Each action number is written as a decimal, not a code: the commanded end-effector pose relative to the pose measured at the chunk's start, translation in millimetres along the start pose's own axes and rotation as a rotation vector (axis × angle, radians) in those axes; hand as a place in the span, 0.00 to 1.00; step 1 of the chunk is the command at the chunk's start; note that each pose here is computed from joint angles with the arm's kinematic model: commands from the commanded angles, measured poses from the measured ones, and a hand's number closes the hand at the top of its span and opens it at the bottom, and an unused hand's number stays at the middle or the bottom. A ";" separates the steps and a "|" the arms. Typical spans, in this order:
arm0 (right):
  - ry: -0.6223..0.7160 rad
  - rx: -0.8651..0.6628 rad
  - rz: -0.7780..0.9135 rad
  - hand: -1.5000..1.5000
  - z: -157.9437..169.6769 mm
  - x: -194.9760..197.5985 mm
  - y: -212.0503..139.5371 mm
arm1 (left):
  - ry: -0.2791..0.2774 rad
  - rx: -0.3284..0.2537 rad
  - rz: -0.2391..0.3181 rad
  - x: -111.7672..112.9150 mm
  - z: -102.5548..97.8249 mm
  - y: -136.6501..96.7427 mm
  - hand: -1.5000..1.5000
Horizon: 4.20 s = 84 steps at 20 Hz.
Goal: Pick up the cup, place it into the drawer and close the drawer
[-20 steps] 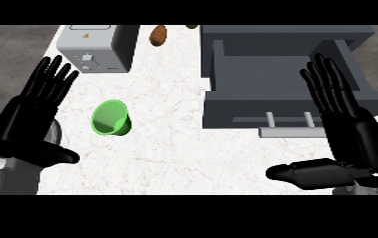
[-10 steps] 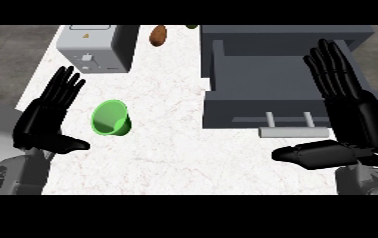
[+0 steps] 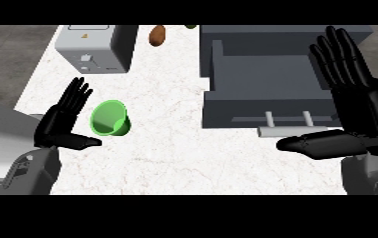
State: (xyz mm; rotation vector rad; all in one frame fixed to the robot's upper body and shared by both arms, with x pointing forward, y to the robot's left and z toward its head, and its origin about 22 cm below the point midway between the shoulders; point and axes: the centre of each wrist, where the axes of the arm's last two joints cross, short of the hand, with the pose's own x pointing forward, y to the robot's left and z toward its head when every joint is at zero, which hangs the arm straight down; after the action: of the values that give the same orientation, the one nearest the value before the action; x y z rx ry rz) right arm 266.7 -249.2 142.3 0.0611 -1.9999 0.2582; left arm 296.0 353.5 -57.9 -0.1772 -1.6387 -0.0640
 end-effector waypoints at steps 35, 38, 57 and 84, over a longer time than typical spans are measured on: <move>-0.008 0.034 0.007 0.00 -7.2 -7.4 -4.1 | -0.040 -0.030 0.043 -60.0 3.6 -15.5 0.00; 0.001 0.028 0.010 0.00 -16.3 3.9 -16.8 | -0.064 -0.080 0.144 -78.4 9.0 -44.6 0.00; 0.012 0.013 0.013 0.00 -13.6 12.2 -15.0 | -0.439 0.347 -0.010 -75.0 -10.4 -70.5 1.00; 0.033 -0.035 0.051 0.00 0.4 -6.0 -28.7 | -0.498 -0.103 -0.061 185.5 -191.1 -262.6 1.00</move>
State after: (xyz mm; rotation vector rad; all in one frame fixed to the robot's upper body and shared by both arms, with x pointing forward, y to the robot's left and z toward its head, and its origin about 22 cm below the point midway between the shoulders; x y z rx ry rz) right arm 271.8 -273.0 144.9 -0.0093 -1.9782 0.2617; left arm 428.2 104.8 119.6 -0.2565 -2.1514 -0.1317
